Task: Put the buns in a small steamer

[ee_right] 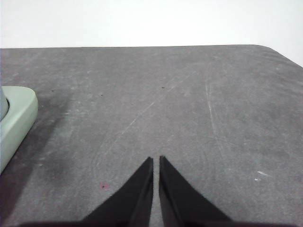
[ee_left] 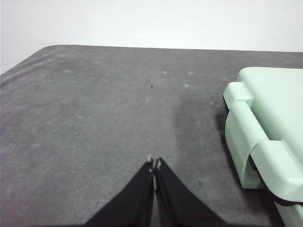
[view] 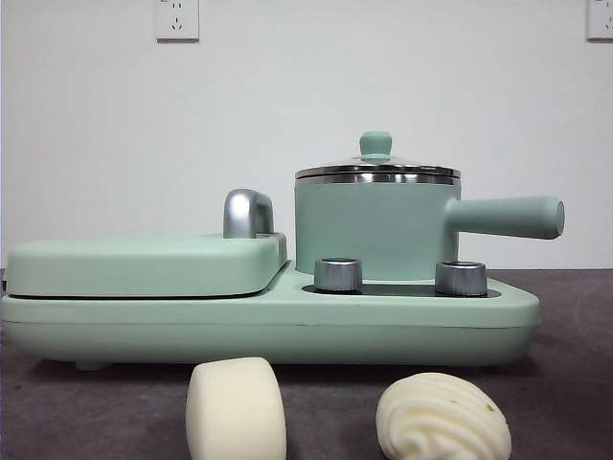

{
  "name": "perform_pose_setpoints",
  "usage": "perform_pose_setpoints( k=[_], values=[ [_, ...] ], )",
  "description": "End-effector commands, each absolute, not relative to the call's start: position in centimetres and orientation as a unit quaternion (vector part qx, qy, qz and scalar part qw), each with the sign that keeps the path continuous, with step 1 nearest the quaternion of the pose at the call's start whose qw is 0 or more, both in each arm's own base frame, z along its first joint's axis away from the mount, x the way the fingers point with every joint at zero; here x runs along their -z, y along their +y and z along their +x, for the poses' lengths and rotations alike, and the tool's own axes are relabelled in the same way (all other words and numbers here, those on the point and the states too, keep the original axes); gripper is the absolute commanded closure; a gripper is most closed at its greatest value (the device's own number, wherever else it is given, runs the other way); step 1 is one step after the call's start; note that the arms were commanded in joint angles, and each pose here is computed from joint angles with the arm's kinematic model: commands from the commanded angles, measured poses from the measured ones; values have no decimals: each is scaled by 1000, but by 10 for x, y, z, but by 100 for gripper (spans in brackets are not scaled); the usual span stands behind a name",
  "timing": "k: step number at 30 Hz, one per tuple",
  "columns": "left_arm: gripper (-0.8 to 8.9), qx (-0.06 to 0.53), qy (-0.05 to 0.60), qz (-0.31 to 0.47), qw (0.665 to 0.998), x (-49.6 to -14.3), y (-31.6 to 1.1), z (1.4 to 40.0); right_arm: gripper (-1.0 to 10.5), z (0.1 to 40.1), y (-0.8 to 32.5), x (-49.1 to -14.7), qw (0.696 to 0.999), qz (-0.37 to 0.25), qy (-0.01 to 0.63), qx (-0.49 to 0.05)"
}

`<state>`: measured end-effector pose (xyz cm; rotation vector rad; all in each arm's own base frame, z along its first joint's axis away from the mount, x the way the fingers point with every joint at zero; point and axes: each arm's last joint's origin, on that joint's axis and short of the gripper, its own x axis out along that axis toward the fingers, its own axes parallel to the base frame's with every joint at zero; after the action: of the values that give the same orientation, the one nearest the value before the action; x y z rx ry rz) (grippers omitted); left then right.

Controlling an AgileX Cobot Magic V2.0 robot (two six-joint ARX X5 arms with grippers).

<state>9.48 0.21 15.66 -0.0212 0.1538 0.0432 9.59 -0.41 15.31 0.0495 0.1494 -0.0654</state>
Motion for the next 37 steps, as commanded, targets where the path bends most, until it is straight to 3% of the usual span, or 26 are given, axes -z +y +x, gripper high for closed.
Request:
perform_pose_setpoints(
  k=[1, 8, 16, 23, 29, 37],
  values=[
    [806, -26, 88, -34, 995, -150, 2, 96, 927, 96, -4, -153, 996, 45, 70, 28],
    [806, -12, 85, -125, 988, -153, 1, 95, 934, 96, 0, -164, 993, 103, 39, -44],
    [804, 14, 112, -170, 979, -176, -5, 95, 934, 86, 3, -210, 983, 165, 18, -78],
    [804, 55, 134, -181, 973, -223, -12, 101, 934, 80, 8, -265, 974, 166, 56, -142],
    [804, 109, 190, -173, 960, -271, -21, 113, 934, 83, 12, -310, 961, 143, 104, -212],
    [804, 244, 251, -131, 927, -315, -37, 132, 934, 96, 18, -348, 925, 98, 165, -329]
  ],
)
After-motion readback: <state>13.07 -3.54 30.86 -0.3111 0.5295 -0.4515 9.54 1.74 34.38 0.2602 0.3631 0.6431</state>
